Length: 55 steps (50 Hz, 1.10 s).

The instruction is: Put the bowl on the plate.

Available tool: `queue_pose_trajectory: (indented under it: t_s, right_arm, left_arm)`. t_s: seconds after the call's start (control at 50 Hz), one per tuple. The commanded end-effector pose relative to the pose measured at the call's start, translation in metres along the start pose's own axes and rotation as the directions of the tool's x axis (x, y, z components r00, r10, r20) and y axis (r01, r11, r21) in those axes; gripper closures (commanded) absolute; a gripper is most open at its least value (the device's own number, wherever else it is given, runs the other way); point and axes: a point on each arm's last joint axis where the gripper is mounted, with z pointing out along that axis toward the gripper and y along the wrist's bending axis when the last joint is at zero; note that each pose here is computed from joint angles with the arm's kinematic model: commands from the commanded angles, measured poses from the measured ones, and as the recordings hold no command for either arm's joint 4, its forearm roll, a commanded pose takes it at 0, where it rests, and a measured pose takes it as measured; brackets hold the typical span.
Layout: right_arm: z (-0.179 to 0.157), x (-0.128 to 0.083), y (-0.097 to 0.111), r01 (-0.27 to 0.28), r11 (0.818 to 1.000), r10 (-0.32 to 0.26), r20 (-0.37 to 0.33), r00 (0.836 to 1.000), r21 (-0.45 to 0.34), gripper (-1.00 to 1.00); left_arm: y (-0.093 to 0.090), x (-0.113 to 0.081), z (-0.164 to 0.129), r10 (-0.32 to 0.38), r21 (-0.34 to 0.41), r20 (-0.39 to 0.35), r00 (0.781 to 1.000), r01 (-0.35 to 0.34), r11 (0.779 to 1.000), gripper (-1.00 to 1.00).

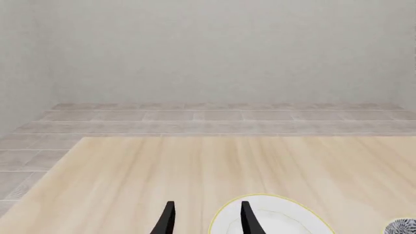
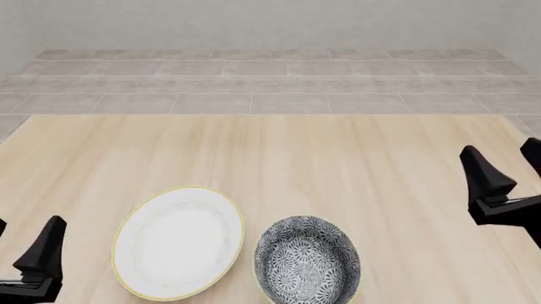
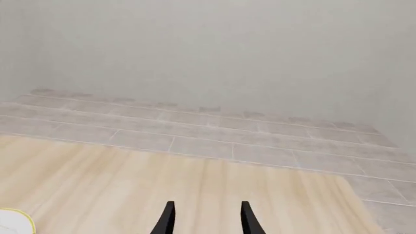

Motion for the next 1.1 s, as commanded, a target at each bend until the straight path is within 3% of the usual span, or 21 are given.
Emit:
queue_pose_trajectory:
  t_s: [0.02,0.42,0.74,1.1]
  right_arm:
    - [0.013,-0.007,0.003,0.0,1.0,-0.001,-0.033,0.999,-0.03,-1.0]
    - [0.037,-0.006,0.018,-0.009,0.991,-0.014,-0.166,0.986,-0.136,-1.0]
    - [0.05,-0.01,0.027,-0.002,0.982,-0.043,-0.235,0.971,-0.191,-1.0]
    - [0.062,-0.025,0.038,-0.041,0.97,-0.034,-0.296,0.955,-0.241,-1.0]
  left_arm:
    - [0.0,0.0,0.0,0.001,-0.001,0.0,1.0,-0.001,1.0,-1.0]
    - [0.0,0.0,0.0,0.005,0.001,-0.001,1.0,-0.005,1.0,-1.0]
    - [0.0,0.0,0.0,0.006,0.004,-0.001,1.0,-0.006,1.0,-1.0]
    - [0.0,-0.002,0.002,0.006,0.004,-0.001,1.0,-0.006,1.0,-1.0]
